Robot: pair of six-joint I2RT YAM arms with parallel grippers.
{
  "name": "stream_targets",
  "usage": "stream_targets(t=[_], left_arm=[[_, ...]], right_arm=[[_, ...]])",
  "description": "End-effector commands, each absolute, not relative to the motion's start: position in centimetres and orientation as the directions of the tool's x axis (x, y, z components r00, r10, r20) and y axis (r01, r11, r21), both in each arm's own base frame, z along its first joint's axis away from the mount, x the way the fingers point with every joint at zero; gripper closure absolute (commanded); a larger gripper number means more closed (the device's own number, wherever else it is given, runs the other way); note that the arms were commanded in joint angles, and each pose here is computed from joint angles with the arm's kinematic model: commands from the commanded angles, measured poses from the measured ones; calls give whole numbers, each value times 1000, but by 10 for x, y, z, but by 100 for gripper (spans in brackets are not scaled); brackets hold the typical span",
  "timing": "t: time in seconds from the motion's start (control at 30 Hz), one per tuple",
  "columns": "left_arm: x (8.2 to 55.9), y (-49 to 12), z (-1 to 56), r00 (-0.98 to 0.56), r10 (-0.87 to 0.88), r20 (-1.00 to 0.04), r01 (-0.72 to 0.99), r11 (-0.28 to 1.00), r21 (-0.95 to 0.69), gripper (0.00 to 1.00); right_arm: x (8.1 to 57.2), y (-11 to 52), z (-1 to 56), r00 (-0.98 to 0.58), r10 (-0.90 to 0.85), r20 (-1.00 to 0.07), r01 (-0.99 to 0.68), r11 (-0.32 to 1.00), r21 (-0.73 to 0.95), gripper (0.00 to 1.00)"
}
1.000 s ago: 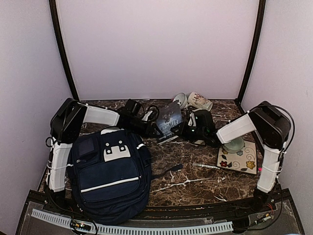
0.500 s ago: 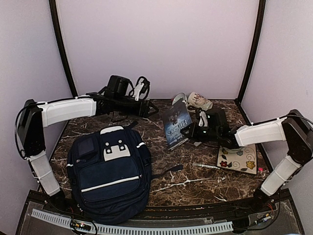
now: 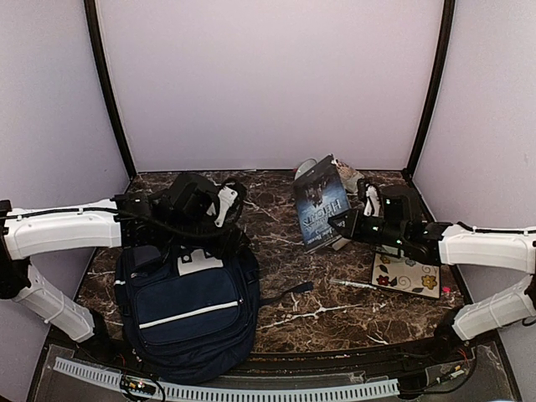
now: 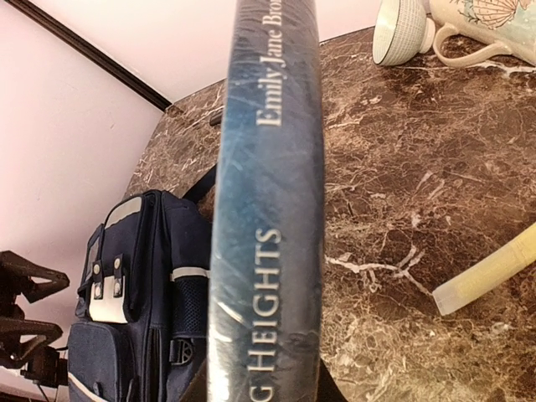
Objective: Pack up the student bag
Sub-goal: Move the student bag to the center of the board.
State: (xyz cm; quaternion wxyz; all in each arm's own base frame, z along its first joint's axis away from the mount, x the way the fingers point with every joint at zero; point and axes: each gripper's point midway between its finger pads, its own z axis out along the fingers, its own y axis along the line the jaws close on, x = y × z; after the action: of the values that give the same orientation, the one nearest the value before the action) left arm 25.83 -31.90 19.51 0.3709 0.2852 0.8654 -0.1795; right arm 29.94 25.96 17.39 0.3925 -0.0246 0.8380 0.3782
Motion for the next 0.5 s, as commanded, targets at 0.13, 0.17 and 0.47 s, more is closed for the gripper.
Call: stream_targets(t=[0.13, 0.17, 0.47], left_arm=[[197, -288, 152, -587, 511, -629, 576, 809, 120, 36], [191, -288, 145, -591, 531, -608, 581, 803, 136, 36], [175, -273, 96, -616, 612, -495, 577, 779, 245, 36]], right_arm=[[292, 248, 243, -532, 353, -770, -449, 653, 610, 100], [291, 247, 243, -531, 356, -769, -449, 652, 611, 100], [285, 242, 245, -531, 366, -765, -443, 649, 618, 100]])
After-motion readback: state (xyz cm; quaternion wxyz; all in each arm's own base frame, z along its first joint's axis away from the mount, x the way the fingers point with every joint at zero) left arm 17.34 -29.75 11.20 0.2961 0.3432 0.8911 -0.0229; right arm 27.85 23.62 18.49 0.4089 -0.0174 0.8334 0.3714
